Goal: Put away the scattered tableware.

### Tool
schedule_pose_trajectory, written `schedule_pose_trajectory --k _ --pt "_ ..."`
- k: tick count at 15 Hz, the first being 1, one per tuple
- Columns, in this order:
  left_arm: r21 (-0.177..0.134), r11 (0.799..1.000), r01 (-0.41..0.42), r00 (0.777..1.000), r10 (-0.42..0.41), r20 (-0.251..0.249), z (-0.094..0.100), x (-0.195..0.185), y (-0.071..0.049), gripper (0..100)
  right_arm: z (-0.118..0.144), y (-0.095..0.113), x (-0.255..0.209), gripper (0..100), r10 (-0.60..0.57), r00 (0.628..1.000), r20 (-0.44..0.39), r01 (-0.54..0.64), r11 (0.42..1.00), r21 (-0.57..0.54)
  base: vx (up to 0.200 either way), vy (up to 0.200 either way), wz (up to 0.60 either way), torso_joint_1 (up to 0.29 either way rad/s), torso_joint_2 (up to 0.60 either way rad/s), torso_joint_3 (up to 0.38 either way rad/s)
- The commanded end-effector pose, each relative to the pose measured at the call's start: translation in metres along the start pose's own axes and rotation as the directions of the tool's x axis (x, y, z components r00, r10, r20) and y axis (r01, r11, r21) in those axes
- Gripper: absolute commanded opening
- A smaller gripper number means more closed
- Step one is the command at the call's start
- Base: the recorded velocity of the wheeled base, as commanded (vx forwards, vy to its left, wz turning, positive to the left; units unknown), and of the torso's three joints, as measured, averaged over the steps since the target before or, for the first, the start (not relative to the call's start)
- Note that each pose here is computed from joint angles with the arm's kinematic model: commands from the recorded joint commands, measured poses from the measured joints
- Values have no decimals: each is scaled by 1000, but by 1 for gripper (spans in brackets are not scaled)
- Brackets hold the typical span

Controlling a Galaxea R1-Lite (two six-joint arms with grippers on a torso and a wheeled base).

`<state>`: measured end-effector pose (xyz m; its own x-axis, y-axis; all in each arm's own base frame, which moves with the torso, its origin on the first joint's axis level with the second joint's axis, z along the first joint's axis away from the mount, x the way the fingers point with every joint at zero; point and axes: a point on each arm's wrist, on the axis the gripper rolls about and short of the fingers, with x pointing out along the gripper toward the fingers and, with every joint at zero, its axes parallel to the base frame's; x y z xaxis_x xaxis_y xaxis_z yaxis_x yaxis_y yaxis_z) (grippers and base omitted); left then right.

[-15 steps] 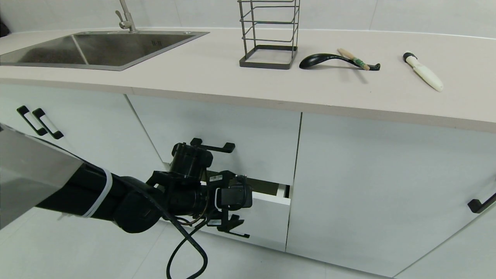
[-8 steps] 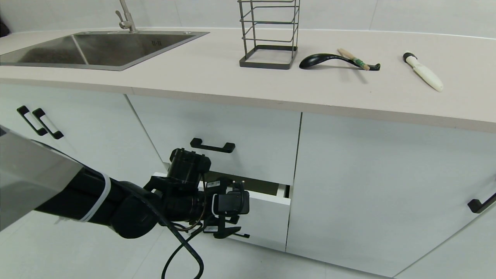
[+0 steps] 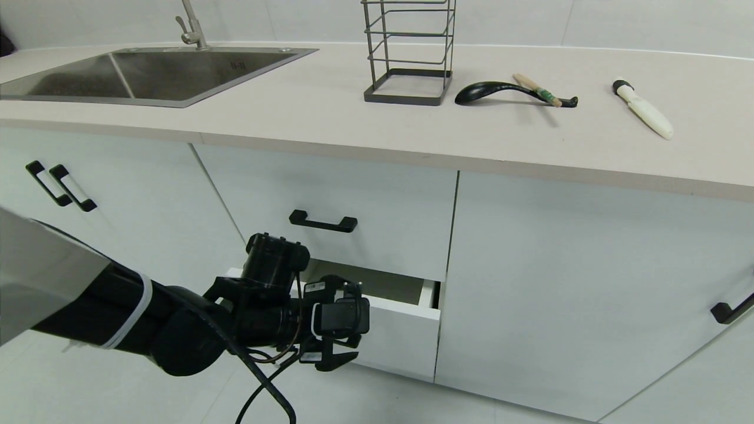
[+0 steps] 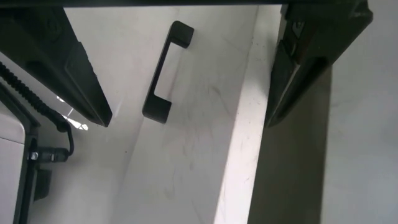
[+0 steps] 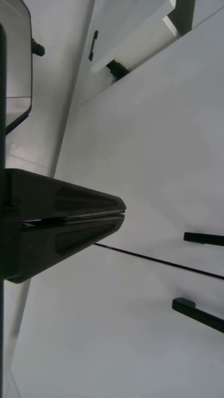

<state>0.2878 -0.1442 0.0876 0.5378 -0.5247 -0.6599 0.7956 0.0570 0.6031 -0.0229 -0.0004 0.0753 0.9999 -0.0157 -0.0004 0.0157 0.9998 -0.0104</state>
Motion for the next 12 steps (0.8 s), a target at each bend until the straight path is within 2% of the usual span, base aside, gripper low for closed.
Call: schedule_pose_trajectory --k 1,3,6,7,8,10,11,12 --pt "-3 1000 2 1000 -2 -4 -2 -9 -5 100 0 0 0 0 0 1000 -1 0 1000 0 0 0 0 0 0 0" --pt "-4 1000 31 999 -31 -10 -3 -25 -23 100 0 0 0 0 0 1000 -1 0 1000 0 0 0 0 0 0 0" --pt "-20 998 63 998 -64 -22 -9 -68 -62 100 0 0 0 0 0 1000 -1 0 1000 0 0 0 0 0 0 0" --pt "-22 998 66 998 -66 -23 -10 -77 -71 100 0 0 0 0 0 1000 -1 0 1000 0 0 0 0 0 0 0" --pt "-20 998 62 998 -63 -20 -10 -83 -75 100 0 0 0 0 0 1000 -1 0 1000 0 0 0 0 0 0 0" --pt "-13 998 59 998 -59 -14 -9 -85 -76 100 0 0 0 0 0 1000 -1 0 1000 0 0 0 0 0 0 0" --pt "-15 998 61 998 -61 -9 -8 -85 -76 100 0 0 0 0 0 1000 -1 0 1000 0 0 0 0 0 0 0" --pt "-30 998 62 998 -62 0 -8 -84 -75 100 0 0 0 0 2 1000 -1 -2 1000 0 0 0 0 0 0 0"
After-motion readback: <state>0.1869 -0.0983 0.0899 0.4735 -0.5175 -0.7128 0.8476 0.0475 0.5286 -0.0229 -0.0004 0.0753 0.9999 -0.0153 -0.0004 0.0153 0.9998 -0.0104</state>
